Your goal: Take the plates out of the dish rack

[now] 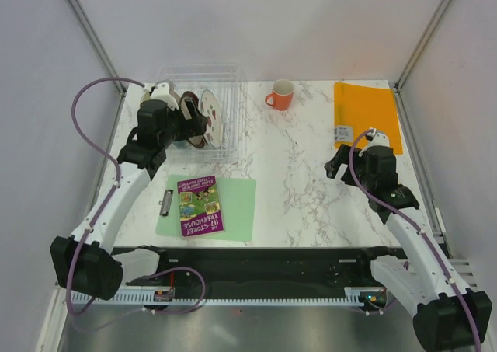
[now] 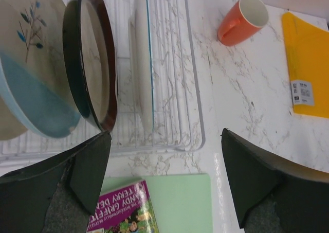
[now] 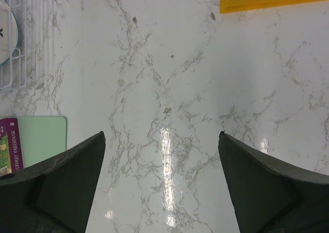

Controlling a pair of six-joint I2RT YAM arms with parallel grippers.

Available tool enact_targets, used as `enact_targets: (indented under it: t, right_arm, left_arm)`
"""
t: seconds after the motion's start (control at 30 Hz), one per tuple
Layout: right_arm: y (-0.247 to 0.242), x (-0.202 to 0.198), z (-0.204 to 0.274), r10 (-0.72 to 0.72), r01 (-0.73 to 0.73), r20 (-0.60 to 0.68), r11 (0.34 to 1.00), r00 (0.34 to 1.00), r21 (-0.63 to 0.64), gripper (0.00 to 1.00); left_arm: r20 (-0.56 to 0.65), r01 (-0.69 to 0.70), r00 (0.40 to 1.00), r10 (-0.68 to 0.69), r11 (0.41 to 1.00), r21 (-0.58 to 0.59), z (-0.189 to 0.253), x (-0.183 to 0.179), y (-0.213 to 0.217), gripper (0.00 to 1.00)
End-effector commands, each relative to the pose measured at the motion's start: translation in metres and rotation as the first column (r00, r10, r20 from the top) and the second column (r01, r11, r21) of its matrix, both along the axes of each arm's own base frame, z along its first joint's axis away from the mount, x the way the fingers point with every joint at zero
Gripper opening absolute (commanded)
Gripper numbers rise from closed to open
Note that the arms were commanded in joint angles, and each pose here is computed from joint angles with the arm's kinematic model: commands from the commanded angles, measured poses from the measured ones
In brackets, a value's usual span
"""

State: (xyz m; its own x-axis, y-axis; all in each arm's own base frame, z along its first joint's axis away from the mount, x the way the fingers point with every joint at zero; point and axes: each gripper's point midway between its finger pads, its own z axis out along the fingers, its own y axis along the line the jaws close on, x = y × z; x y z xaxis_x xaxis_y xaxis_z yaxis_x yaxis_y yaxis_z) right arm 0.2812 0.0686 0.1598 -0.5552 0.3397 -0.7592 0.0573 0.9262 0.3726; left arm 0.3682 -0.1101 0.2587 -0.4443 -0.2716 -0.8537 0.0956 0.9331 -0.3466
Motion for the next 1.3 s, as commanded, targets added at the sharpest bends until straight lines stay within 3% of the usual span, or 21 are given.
enact_targets:
  t: [0.0,0.23,0.47,0.57,0.63,0.77,0.8,0.87,0.97,1.1,1.27]
  right_arm:
    - [-0.002,0.006,0.003,0.001,0.000,0.028,1.000,1.000,-0.021,0.98]
    - [-0.004,0.006,-0.001,-0.005,0.005,0.018,1.000,1.000,-0.031,0.98]
    - [-0.007,0.010,-0.006,-0.020,0.020,-0.002,0.999,1.000,-0.047,0.98]
    - [-0.007,0.011,-0.009,-0.021,0.021,-0.010,0.999,1.000,-0.048,0.98]
    - [-0.007,0.011,-0.009,-0.023,0.023,-0.009,0.998,1.000,-0.053,0.98]
    - [-0.007,0.012,-0.009,-0.025,0.024,-0.012,0.998,1.000,-0.055,0.98]
    - [-0.007,0.012,-0.009,-0.026,0.025,-0.012,0.998,1.000,-0.053,0.98]
    - [-0.008,0.013,-0.010,-0.027,0.026,-0.015,0.998,1.000,-0.051,0.98]
    - [-0.007,0.012,-0.012,-0.025,0.024,-0.020,0.998,0.999,-0.052,0.98]
    - [-0.008,0.012,-0.012,-0.027,0.026,-0.020,0.998,0.999,-0.055,0.98]
    - [-0.007,0.012,-0.009,-0.027,0.027,-0.014,0.998,1.000,-0.051,0.98]
  left_arm:
    - [0.133,-0.058,0.990,0.048,0.995,0.077,0.028,0.038,0.008,0.91]
    - [0.160,-0.148,0.981,0.112,0.962,0.231,0.010,0.075,0.006,0.88]
    - [0.171,-0.212,0.971,0.167,0.933,0.292,-0.004,0.103,0.002,0.84]
    - [0.167,-0.248,0.965,0.202,0.911,0.331,-0.017,0.112,0.005,0.69]
    - [0.185,-0.265,0.960,0.212,0.902,0.341,-0.017,0.116,0.004,0.52]
    - [0.166,-0.279,0.958,0.232,0.885,0.372,-0.034,0.121,0.005,0.36]
    - [0.163,-0.277,0.959,0.231,0.885,0.374,-0.036,0.122,0.004,0.25]
    - [0.158,-0.276,0.960,0.232,0.882,0.381,-0.041,0.123,0.003,0.20]
    - [0.144,-0.282,0.959,0.244,0.869,0.407,-0.051,0.126,0.003,0.02]
    - [0.155,-0.290,0.957,0.247,0.854,0.432,-0.050,0.124,-0.005,0.02]
    - [0.253,-0.348,0.934,0.252,0.803,0.484,-0.002,0.118,-0.016,0.02]
